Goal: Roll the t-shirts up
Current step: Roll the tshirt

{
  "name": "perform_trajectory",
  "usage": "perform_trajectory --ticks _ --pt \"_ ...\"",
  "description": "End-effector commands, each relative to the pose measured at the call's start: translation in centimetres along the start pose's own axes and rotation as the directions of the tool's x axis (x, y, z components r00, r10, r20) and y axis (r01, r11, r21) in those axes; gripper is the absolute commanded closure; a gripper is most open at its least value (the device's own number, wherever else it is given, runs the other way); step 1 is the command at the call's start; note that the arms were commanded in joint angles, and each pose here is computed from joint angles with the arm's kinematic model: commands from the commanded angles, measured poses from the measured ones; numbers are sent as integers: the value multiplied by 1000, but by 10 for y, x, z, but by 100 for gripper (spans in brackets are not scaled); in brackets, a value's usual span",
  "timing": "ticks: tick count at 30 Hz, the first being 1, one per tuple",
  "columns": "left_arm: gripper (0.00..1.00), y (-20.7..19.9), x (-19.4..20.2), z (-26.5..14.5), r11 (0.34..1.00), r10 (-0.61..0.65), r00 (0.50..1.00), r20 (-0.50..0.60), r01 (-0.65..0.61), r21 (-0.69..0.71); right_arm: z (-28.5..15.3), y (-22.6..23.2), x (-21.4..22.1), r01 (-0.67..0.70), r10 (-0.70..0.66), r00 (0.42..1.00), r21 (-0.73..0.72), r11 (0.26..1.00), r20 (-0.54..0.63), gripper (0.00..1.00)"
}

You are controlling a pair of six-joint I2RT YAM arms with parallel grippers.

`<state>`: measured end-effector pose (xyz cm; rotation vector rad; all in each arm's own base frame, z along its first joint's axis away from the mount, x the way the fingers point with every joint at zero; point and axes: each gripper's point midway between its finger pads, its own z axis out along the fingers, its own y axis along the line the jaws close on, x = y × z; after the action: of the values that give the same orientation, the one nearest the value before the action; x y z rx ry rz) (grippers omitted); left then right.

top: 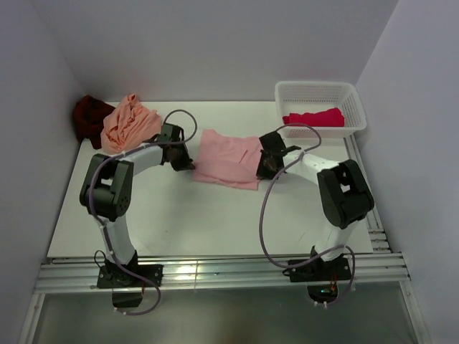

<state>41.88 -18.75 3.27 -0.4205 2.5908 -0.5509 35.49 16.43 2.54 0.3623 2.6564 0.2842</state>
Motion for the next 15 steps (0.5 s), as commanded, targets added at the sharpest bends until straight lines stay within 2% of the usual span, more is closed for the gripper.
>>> perform_trajectory --ticks 1,4,5,6,9,13,15 --pt "100 12 12 -33 999 2 998 65 1 -49 -23 -25 7 -13 11 999 56 998 45 100" --pt "100 15 30 -58 1000 -8 993 115 11 -25 -40 -32 14 -32 29 995 32 999 94 100" --pt "100 29 49 -59 999 -15 995 97 20 -42 -40 -41 27 -35 32 996 36 999 88 100" --pt "100 16 47 -74 1000 -24 989 145 23 9 -45 -35 30 -27 25 993 12 1000 113 100" --pt "100 16 73 -89 999 -36 989 145 30 45 -62 -34 42 -27 30 984 -21 999 174 100" --pt "100 21 89 -105 998 -46 983 175 38 46 -70 -36 60 -34 41 983 -43 998 182 100" --pt "100 17 109 -121 995 -46 979 198 28 92 -75 -44 77 -44 53 978 -49 998 201 100"
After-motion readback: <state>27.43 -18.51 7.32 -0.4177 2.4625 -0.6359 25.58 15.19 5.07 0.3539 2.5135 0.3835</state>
